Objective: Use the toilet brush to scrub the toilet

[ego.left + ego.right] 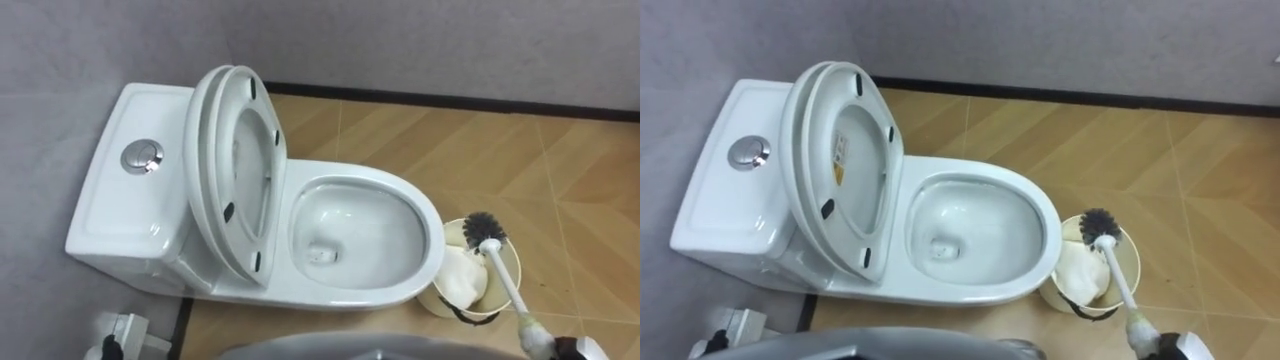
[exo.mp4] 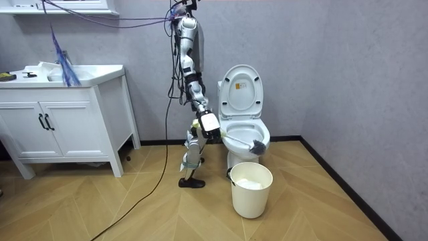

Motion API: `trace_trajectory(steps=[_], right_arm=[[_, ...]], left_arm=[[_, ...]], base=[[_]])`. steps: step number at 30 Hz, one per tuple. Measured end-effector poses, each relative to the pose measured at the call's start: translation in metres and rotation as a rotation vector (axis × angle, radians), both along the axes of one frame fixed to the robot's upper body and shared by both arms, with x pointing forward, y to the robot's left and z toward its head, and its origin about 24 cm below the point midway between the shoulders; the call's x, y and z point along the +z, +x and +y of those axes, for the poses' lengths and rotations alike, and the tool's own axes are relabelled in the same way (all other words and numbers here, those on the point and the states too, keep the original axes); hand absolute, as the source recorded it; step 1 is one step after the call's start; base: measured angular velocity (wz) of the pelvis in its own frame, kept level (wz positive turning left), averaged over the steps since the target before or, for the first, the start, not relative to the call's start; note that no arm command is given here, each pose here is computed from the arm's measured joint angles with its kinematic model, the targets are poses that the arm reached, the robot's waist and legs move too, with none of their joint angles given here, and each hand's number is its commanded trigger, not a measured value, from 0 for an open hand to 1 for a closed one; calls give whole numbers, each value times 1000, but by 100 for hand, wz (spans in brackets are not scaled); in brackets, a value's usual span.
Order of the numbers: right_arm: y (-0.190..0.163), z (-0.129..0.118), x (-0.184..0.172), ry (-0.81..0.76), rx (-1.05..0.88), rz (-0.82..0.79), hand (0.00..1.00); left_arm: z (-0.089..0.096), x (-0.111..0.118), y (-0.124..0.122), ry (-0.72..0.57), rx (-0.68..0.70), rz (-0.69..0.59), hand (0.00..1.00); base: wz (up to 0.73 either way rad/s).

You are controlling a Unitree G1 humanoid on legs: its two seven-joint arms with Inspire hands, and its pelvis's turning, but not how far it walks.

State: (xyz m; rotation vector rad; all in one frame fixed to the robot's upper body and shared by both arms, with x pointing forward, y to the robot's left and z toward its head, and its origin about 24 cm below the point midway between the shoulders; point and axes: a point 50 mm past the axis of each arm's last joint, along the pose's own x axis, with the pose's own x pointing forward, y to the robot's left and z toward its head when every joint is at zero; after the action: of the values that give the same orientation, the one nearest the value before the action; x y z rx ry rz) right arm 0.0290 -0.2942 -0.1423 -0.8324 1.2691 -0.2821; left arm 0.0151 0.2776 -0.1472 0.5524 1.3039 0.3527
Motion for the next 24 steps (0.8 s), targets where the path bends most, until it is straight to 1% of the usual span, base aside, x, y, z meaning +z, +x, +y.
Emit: trace_trajectory(steps=[4, 10, 15, 18, 24], right_arm=[[4, 5, -2, 27, 1, -9, 0], [-9, 14, -9, 114, -192, -15, 0], [-33, 25, -17, 190, -307, 58, 0], [-40, 30, -19, 225, -333, 86, 0], [-45, 34, -21, 259, -313, 132, 0]], left_arm=[[0, 0, -1, -3, -16, 13, 0], [-7, -3, -5, -21, -7, 40, 0], [-15, -8, -12, -45, -19, 94, 0], [-19, -11, -13, -71, -23, 113, 0], [-24, -13, -15, -89, -50, 145, 0]], base=[[0], [0], [0], [0], [0]])
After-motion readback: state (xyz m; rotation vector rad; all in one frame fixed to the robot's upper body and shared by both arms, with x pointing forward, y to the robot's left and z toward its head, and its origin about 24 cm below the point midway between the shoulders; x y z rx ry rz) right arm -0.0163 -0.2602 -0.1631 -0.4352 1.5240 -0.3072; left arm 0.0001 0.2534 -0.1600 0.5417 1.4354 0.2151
